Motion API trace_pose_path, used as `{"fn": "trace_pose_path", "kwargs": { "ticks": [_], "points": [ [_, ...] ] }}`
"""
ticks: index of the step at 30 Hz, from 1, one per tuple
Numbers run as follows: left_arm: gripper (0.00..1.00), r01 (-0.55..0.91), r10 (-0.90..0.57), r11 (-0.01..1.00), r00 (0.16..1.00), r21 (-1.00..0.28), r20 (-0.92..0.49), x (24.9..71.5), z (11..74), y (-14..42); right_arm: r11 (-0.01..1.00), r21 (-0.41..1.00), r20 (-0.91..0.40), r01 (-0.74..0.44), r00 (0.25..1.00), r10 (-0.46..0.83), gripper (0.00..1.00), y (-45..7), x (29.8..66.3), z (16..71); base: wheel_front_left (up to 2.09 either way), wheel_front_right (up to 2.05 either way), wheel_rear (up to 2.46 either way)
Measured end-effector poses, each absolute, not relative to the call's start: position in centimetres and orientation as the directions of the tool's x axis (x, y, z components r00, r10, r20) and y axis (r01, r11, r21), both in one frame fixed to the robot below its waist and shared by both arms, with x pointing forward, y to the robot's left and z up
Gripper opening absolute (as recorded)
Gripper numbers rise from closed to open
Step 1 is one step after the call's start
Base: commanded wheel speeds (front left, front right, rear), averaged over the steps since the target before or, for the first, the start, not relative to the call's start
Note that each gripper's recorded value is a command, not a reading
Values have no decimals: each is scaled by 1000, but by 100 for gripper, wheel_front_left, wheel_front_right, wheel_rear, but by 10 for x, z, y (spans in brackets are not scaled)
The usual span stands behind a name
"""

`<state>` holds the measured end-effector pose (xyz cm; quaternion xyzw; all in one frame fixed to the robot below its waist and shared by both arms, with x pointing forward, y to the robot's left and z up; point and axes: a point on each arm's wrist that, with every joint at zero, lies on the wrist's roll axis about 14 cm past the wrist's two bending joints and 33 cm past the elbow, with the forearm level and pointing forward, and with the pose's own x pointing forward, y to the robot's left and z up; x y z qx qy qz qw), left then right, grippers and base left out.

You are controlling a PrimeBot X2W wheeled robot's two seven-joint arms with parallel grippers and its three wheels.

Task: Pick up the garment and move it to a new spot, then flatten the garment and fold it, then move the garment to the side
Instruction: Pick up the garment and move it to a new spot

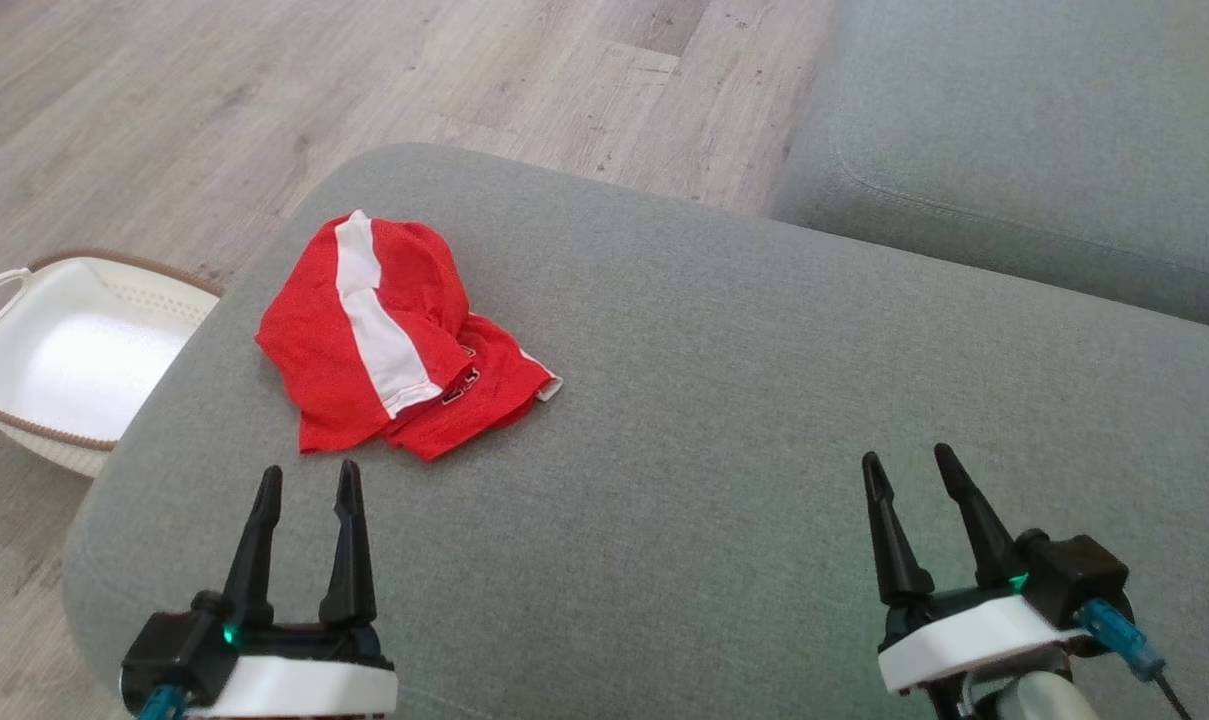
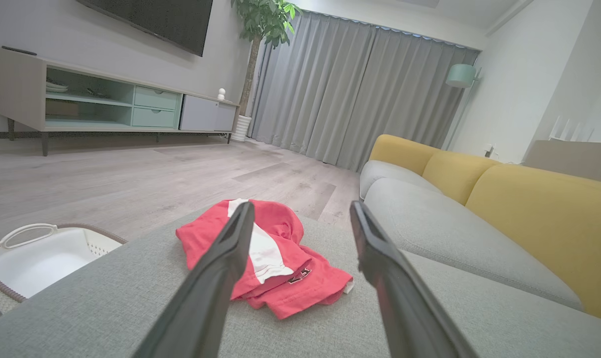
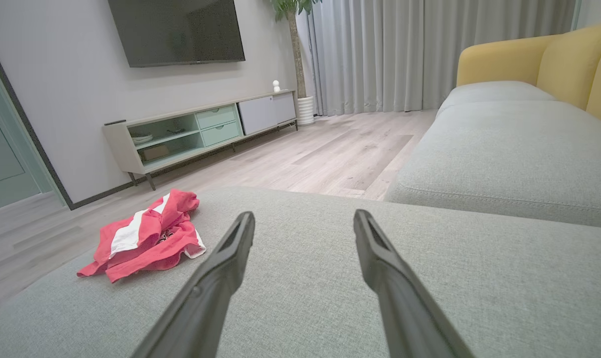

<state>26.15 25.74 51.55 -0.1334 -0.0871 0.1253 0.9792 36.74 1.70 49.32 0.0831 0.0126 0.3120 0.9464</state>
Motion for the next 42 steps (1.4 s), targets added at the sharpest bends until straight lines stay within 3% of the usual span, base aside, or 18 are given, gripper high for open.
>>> {"fn": "trace_pose_path", "kwargs": {
  "ticks": [13,22,27,33,42],
  "points": [
    [100,-237,267,934,960,-267,81,277,503,262,811,171,-16,-559,822,570,100,6,373,475,0,0,0],
    [100,-220,228,964,973,-149,39,350,503,289,857,140,-28,-495,864,504,100,-15,412,461,0,0,0],
    [100,-222,209,973,964,-68,-162,377,458,306,885,144,-79,-444,886,457,100,-33,421,439,0,0,0],
    [100,-227,200,974,898,-24,-391,403,417,323,902,143,-91,-408,902,422,100,-45,434,429,0,0,0],
    [100,-152,119,988,727,11,-677,402,355,308,915,134,-115,-381,911,397,100,-56,442,417,0,0,0]
  ]
}}
